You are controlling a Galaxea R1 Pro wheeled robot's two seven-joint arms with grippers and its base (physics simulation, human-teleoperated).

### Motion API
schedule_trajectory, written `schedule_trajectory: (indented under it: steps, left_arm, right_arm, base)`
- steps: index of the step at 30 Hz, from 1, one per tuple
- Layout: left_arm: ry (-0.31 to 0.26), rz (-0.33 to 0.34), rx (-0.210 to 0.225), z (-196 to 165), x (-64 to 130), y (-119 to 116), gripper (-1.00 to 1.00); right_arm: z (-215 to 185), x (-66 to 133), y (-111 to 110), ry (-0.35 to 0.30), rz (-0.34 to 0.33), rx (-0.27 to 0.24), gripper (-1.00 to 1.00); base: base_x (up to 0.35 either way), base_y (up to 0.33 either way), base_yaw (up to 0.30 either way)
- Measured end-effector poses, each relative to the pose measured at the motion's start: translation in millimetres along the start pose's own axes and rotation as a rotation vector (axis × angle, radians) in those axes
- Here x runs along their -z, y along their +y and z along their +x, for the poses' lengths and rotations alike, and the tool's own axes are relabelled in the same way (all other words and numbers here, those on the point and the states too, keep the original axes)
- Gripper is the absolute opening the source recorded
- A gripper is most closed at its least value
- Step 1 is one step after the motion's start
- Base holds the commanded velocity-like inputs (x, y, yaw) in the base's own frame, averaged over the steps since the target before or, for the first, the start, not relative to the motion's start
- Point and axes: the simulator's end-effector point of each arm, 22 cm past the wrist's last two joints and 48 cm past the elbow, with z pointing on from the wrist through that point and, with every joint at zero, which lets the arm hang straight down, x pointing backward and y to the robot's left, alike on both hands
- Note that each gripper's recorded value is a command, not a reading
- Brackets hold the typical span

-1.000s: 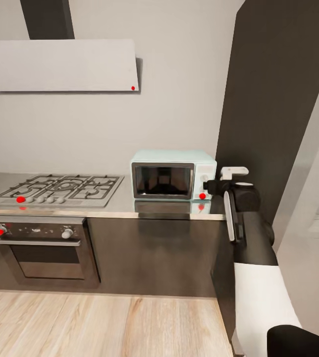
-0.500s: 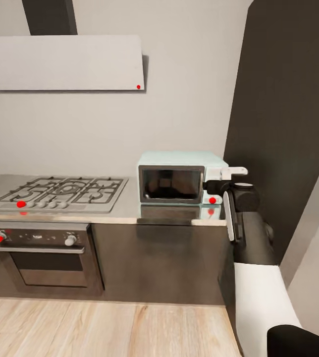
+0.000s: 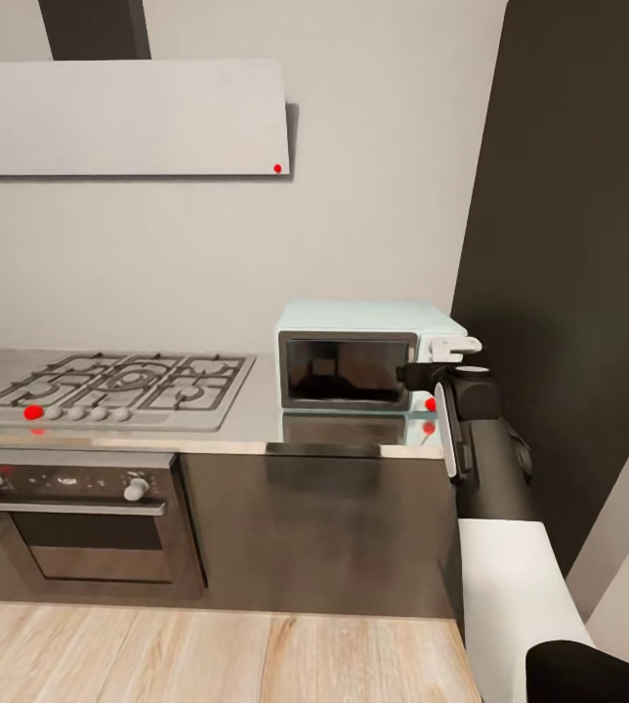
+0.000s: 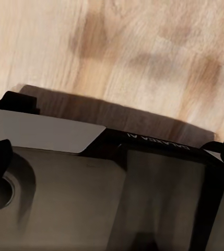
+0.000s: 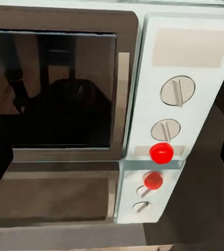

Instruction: In the kitchen, take the popcorn bag from the countertop, put it into the microwave, and heat it until the popcorn is cooked so the cooked popcorn ends up inside the bag.

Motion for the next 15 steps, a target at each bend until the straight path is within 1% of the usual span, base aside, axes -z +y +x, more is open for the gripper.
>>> schedule_trajectory:
  steps: [4, 6, 9, 10, 15]
  left_arm:
    - [0.000, -0.002, 0.000, -0.2, 0.0, 0.4, 1.00]
    - [0.000, -0.002, 0.000, -0.2, 0.0, 0.4, 1.00]
    - [-0.001, -0.002, 0.000, -0.7, 0.0, 0.4, 1.00]
    - [-0.001, -0.002, 0.000, -0.8, 0.0, 0.3, 1.00]
    - [-0.001, -0.004, 0.000, -0.5, 0.0, 0.7, 1.00]
  right_arm:
    - [-2.8, -0.4, 1.9, -0.014, -0.009, -0.006, 1.00]
    - [-12.3, 0.0, 1.7, -0.053, -0.009, -0.007, 1.00]
    - [-31.3, 1.6, 1.1, -0.138, -0.008, -0.006, 1.00]
    - [-33.4, 0.1, 2.0, -0.156, -0.009, -0.005, 1.00]
    - [-30.8, -3.2, 3.2, -0.185, -0.012, -0.005, 1.00]
  base:
    - [0.003, 0.000, 0.000]
    - [0.000, 0.000, 0.000]
    - [0.000, 0.000, 0.000]
    - [0.000, 0.000, 0.000]
    - [0.000, 0.000, 0.000]
